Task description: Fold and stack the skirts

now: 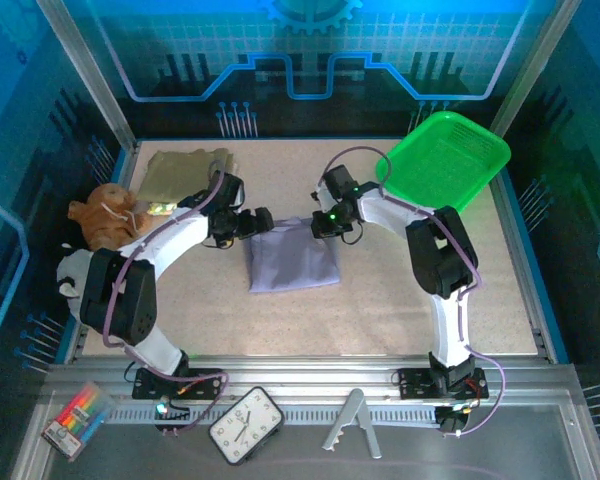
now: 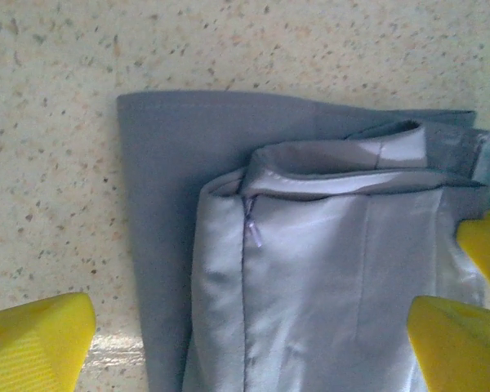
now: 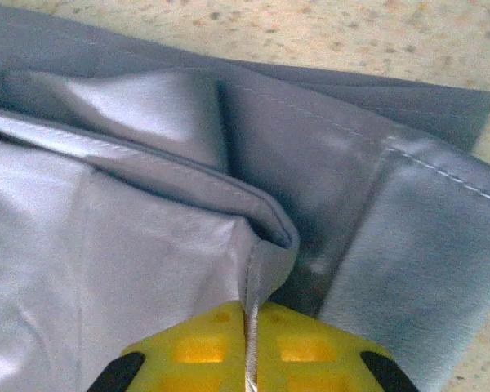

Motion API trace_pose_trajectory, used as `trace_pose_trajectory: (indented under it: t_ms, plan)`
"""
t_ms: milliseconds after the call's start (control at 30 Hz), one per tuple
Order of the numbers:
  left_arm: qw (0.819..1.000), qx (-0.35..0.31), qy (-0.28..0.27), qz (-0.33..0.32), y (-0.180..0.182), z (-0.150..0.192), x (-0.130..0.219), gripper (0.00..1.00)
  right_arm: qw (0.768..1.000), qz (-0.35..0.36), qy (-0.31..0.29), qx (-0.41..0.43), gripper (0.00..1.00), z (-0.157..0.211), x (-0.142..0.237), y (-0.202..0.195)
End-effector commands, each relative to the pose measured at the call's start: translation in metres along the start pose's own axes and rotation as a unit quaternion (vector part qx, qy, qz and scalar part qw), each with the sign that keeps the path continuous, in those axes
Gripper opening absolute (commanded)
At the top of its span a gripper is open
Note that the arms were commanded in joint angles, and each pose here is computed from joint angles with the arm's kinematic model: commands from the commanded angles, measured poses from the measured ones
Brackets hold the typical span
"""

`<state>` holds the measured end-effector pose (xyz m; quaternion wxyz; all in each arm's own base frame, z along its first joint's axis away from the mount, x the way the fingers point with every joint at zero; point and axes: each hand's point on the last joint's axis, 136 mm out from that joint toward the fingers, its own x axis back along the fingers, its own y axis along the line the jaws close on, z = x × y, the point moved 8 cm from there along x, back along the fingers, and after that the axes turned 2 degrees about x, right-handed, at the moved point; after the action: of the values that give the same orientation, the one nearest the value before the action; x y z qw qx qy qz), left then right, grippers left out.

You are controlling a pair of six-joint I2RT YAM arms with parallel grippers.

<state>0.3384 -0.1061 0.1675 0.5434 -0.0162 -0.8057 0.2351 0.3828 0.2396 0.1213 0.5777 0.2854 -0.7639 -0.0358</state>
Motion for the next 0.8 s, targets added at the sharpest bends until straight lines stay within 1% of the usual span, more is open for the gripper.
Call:
trace_pose_trajectory:
  t_ms: [0,100,167,200,233,267,367,433,467,600,633,667,700,767]
  plan:
    - [0.999,0.011,-0.013,0.031,-0.004,0.001,0.015,0.99,0.997,-0.069,-0.039,0.025,0.02,-0.02,0.035,0.026]
    - [0.997,0.001,-0.019,0.073,-0.014,-0.001,0.025,0.99,0.987,-0.135,-0.071,0.05,0.0,-0.029,0.054,0.047]
    - [0.995,-0.008,-0.027,0.091,-0.019,-0.003,0.031,0.99,0.979,-0.161,-0.097,0.073,0.0,-0.033,0.062,0.058]
    - [0.995,-0.01,-0.034,0.089,-0.019,-0.005,0.032,0.99,0.976,-0.169,-0.108,0.083,0.0,-0.035,0.064,0.061]
    - [0.996,-0.011,-0.039,0.082,-0.017,-0.005,0.032,0.99,0.975,-0.169,-0.117,0.088,0.0,-0.036,0.064,0.061]
    - [0.997,-0.008,-0.044,0.062,-0.013,-0.007,0.029,0.99,0.973,-0.169,-0.129,0.094,0.0,-0.039,0.064,0.061]
    - [0.999,0.012,-0.042,-0.021,0.008,-0.008,0.008,0.97,0.975,-0.152,-0.136,0.085,0.0,-0.044,0.047,0.049]
    - [0.998,0.015,-0.025,-0.047,0.018,-0.009,-0.013,0.92,0.98,-0.137,-0.125,0.067,0.0,-0.049,0.028,0.035]
    - [0.998,0.018,-0.017,-0.059,0.022,-0.011,-0.024,0.87,0.983,-0.128,-0.117,0.054,0.0,-0.053,0.016,0.026]
    - [0.995,0.036,0.017,-0.089,0.033,-0.015,-0.059,0.65,0.992,-0.104,-0.071,-0.004,0.0,-0.07,-0.021,-0.007]
    - [0.994,0.043,0.02,-0.095,0.035,-0.015,-0.062,0.61,0.993,-0.103,-0.062,-0.012,0.03,-0.073,-0.025,-0.011]
    - [0.993,0.05,0.02,-0.101,0.037,-0.015,-0.063,0.58,0.992,-0.108,-0.063,-0.015,0.07,-0.078,-0.021,-0.012]
    - [0.993,0.059,0.018,-0.104,0.039,-0.014,-0.062,0.57,0.993,-0.102,-0.051,-0.023,0.12,-0.076,-0.03,-0.017]
    - [0.993,0.068,0.011,-0.1,0.039,-0.013,-0.054,0.59,0.995,-0.08,-0.054,-0.018,0.17,-0.078,-0.022,-0.017]
